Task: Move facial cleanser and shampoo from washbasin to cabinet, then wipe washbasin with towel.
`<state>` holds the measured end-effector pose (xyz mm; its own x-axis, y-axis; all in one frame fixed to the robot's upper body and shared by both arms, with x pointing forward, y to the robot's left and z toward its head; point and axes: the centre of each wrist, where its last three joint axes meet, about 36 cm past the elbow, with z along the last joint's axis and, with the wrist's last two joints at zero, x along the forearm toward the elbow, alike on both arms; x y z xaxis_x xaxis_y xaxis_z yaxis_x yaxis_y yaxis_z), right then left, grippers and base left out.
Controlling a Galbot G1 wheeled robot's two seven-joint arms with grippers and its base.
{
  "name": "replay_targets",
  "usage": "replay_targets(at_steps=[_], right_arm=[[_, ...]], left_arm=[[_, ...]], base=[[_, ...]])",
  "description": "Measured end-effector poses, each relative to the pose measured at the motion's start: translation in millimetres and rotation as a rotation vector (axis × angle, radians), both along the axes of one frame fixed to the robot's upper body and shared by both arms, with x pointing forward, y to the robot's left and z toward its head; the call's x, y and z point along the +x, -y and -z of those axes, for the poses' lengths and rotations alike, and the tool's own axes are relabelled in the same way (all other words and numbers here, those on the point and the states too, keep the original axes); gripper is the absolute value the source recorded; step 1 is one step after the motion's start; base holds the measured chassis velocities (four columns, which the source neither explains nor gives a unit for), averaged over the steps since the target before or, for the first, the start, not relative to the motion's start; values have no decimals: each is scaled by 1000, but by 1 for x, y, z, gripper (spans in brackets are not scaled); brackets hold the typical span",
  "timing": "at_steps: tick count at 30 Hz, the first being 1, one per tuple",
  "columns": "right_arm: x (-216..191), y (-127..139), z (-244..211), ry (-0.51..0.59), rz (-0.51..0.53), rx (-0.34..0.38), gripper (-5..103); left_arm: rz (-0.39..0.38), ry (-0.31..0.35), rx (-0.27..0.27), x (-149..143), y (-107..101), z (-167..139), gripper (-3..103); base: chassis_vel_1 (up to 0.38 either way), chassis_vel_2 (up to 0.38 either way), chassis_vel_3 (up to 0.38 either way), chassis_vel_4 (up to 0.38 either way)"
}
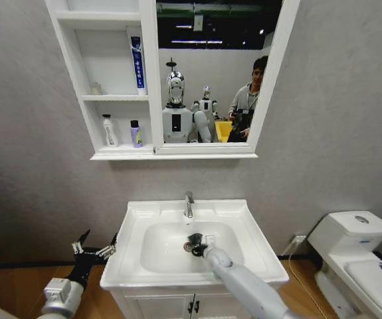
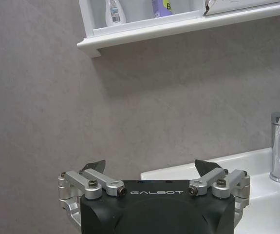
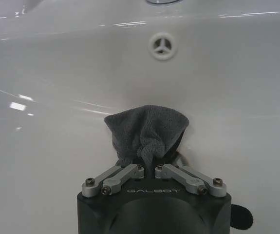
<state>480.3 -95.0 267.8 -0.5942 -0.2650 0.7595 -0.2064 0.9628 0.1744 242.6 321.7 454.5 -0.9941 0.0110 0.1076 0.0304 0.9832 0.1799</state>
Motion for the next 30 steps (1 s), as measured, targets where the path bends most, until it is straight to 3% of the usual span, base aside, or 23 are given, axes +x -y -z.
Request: replay_targets(at_steps=[4,8,11,12,13,16,20,22,23,26,30], right_arm=[[-2,-34,-4,-8,-15,70,4],[-12,-41,-7,-9,-11,86,4],[-20,-33,-9,-2,13,71,4],[-24,-12,-6,22,52,8,4],[-24,-12,-6,22,52,8,4],[-24,31,1,58,101,-98,4],[-21,41,0,71,109,-113,4],[-11,30,-4,49,104,-40,4],[-11,30,-4,49,104,-40,4],[-5,-7,-27,1,101,146,4],[-8,-14,-32,-15,104,157,4]], left_arm=[[0,0,0,0,0,0,100],[0,0,0,0,0,0,100],[0,0,0,0,0,0,100],[0,0,0,0,0,0,100],[0,0,0,0,0,0,100],[0,0,0,0,0,0,100],[0,0,0,0,0,0,100],[0,0,0,0,0,0,100],[0,0,0,0,0,0,100],[0,0,0,0,0,0,100],[0,0,0,0,0,0,100]], base=[[0,0,0,0],[0,0,0,0],[0,0,0,0],[0,0,0,0],[0,0,0,0],[0,0,0,0],[0,0,0,0],[0,0,0,0],[0,0,0,0],[0,0,0,0],[0,0,0,0]])
